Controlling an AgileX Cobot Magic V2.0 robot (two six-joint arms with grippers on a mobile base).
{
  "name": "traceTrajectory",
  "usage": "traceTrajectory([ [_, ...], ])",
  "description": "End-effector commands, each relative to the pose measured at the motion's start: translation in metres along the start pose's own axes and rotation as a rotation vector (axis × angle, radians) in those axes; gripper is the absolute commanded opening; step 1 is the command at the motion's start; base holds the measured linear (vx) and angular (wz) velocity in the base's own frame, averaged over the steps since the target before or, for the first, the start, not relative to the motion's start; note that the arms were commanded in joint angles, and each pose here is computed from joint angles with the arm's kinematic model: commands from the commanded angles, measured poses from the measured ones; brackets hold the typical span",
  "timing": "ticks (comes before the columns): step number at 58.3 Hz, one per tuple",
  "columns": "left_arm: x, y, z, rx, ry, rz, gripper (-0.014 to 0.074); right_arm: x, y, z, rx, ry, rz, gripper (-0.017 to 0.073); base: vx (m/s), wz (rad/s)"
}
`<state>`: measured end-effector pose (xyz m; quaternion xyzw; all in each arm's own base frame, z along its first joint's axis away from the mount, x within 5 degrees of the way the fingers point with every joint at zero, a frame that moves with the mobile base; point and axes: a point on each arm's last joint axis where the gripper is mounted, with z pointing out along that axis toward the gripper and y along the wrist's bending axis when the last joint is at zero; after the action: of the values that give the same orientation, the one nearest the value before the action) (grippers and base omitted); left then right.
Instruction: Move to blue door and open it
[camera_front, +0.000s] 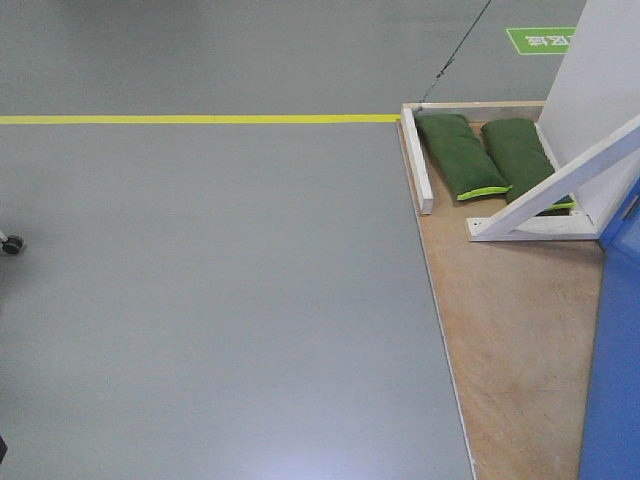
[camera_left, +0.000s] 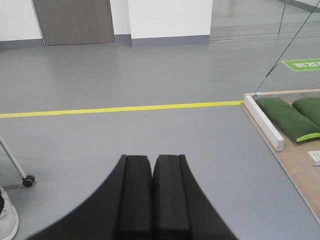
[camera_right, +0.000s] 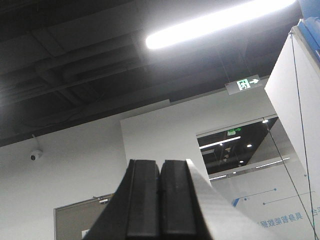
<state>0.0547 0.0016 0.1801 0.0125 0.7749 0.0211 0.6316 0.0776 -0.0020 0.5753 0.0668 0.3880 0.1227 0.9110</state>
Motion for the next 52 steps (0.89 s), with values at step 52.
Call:
traceTrajectory([
  [52,-0.017,0.0,-0.004,0.007,-0.124,-0.008,0.0073,-0.053,-0.116,0.042,0.658,-0.227,-0.686,0.0012,0.0,0.0],
])
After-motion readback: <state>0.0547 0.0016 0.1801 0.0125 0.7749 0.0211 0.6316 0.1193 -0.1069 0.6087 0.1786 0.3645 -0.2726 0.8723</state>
